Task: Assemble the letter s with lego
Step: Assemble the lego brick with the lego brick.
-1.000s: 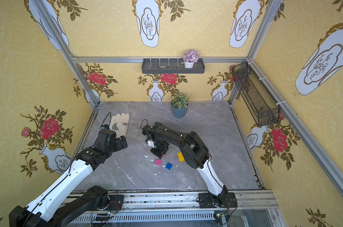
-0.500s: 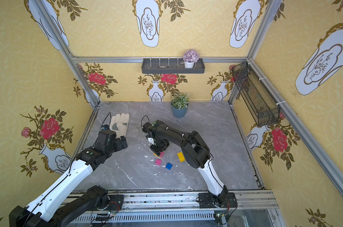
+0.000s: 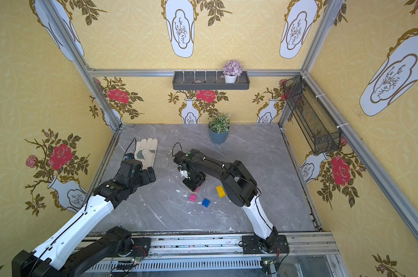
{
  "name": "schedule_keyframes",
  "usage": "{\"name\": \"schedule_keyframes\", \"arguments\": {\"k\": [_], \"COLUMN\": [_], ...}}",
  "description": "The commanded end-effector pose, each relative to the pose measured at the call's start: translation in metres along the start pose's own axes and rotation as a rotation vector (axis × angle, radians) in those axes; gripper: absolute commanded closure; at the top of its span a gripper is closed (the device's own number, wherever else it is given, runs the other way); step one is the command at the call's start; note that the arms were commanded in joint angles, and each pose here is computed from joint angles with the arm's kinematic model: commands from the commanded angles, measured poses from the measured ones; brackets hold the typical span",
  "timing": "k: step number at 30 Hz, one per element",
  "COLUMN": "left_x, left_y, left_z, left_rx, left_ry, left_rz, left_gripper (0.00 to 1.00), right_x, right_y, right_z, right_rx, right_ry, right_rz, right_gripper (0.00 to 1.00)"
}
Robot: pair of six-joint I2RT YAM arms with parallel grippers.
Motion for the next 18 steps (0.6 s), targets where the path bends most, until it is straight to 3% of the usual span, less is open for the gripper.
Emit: {"name": "schedule_keyframes", "arguments": {"k": [1,10,18], "left_x": [0.0,0.003,0.004], "left_y": [-0.001,-0.001,0.0], "left_z": [0.002,0.003,0.002], "left_rx": [0.005,0.009,0.007], "left_ry": [-0.003,0.004,0.008], "left_rz": [-0.001,-0.001,0.004], "left_gripper": [0.01,0.01,0.01], "right_x": [-0.003,-0.009,-0.012], "right_y": [-0.002,-0.003,0.0], "right_z": [-0.004,-0.006,0.006], "right_rx": [0.035,0.055,0.039], "right_ry": [-0.034,-0.066,-0.019], "right_rz": [0.01,0.006,-0.01], "right_gripper": [0.64,0.78,0.86]}}
Point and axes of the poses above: each gripper's point midway between its finger pads, its own z axis out along the fingers, its own y axis along the line the jaws close on, x = y × z, the point moved 3 cm from there along -z, back along the fingers, and after that the axes turned 8 degrees about z, right-handed, at the moved point
